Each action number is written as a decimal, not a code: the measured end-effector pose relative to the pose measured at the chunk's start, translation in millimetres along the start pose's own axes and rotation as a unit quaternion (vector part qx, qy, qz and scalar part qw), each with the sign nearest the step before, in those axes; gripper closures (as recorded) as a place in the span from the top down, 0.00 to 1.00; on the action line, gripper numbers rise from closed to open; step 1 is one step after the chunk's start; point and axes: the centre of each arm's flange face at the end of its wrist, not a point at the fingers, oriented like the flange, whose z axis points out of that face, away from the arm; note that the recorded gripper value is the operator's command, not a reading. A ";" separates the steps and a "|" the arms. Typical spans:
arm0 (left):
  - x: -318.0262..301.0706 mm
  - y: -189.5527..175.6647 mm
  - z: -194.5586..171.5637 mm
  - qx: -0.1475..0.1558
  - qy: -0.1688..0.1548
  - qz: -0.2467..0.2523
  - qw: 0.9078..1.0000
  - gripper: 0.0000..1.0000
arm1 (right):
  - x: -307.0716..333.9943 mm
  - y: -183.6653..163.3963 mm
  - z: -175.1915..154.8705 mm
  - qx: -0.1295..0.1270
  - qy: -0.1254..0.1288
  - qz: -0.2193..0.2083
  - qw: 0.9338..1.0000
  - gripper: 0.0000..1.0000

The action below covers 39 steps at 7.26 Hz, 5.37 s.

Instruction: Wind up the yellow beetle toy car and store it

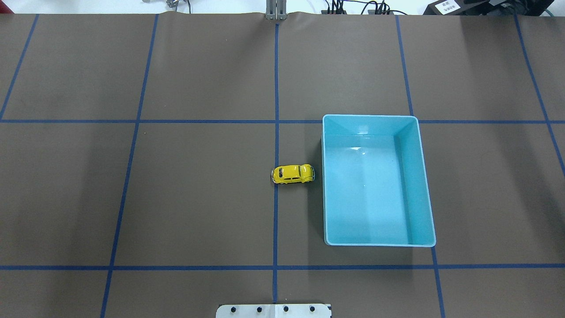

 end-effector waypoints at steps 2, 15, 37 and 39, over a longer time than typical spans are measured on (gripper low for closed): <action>0.0 0.0 0.1 0.000 0.000 0.000 1.000 1.00 | 1.2 -1.2 1.5 -0.002 0.000 0.004 1.000 1.00; 1.5 -1.0 -0.4 0.001 0.000 0.002 1.000 1.00 | 13.4 5.5 22.6 -0.027 -0.033 0.023 0.999 1.00; 1.7 -1.1 -0.7 0.001 -0.001 0.003 1.000 1.00 | -15.0 -11.0 32.9 -0.036 -0.023 -0.005 0.999 1.00; 1.8 -1.1 -0.9 0.001 -0.001 0.003 1.000 1.00 | -64.1 -45.8 1.4 -0.009 -0.027 -0.019 0.999 1.00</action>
